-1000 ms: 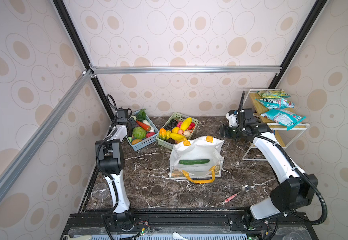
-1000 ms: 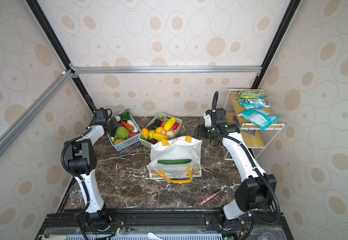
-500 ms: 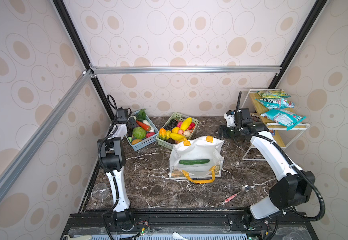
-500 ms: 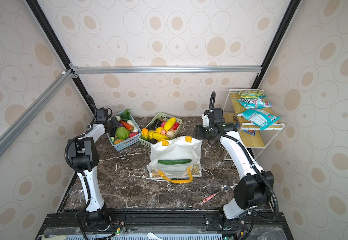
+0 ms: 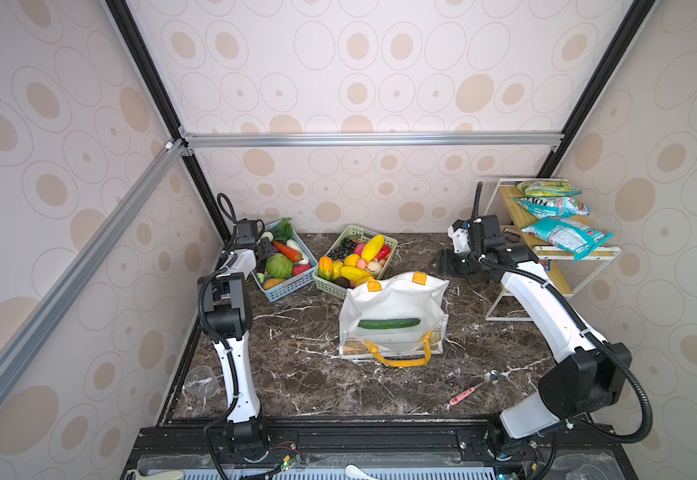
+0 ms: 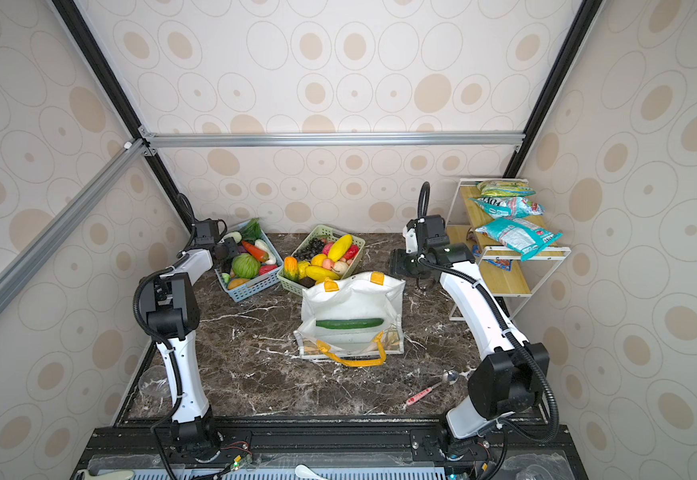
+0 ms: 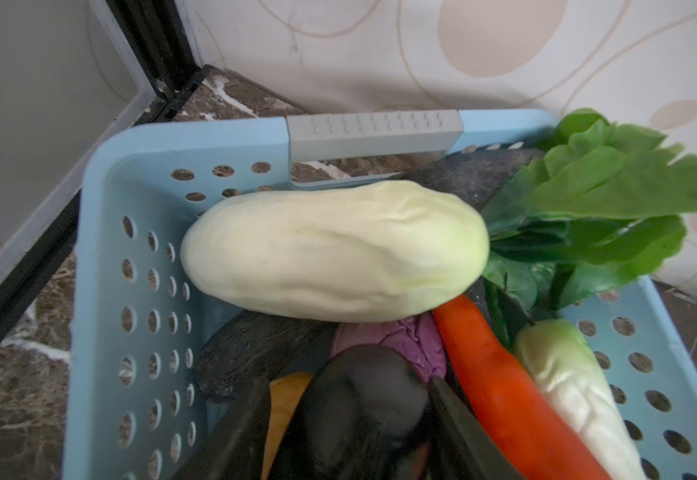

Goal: Place the food into the grocery bag and tie it
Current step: 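Move the open left gripper over the blue vegetable basket, then lower the left gripper and close it on the dark purple eggplant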

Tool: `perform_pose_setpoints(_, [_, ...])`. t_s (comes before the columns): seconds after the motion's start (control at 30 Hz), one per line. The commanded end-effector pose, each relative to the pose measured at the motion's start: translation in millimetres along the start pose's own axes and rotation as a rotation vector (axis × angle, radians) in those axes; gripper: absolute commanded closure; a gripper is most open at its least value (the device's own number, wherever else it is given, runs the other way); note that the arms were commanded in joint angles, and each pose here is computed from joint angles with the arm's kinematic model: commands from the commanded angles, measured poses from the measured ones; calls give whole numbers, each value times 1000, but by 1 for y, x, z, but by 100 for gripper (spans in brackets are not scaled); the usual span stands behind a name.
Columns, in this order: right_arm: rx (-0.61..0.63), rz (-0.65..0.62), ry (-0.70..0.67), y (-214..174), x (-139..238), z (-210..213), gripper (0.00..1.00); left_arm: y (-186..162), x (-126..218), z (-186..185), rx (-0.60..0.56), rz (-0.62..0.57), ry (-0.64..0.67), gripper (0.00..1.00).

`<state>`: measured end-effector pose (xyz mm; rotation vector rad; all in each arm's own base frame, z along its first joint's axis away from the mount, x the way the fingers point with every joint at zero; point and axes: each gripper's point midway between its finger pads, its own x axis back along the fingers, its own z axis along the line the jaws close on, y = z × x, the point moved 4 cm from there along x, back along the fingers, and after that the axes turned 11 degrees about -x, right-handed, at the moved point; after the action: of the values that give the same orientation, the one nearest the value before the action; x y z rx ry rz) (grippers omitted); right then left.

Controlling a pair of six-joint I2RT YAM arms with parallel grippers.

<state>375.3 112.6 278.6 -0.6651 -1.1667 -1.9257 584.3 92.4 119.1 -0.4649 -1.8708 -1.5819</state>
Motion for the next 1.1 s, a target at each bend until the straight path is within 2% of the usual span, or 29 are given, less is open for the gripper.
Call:
perform_pose_setpoints(0.0, [0,-5,-9,2,5,3,39,8,-2,2,-2,-14,-6,47])
perform_pose_setpoints(0.23, [4,-6,-11,1,6,6,39,11,2,2,-5,-22,-5,56])
perform_pose_setpoints(1.07, [16,-8,6,-6,12,9,39,33,44,1,29,-87,-10,58])
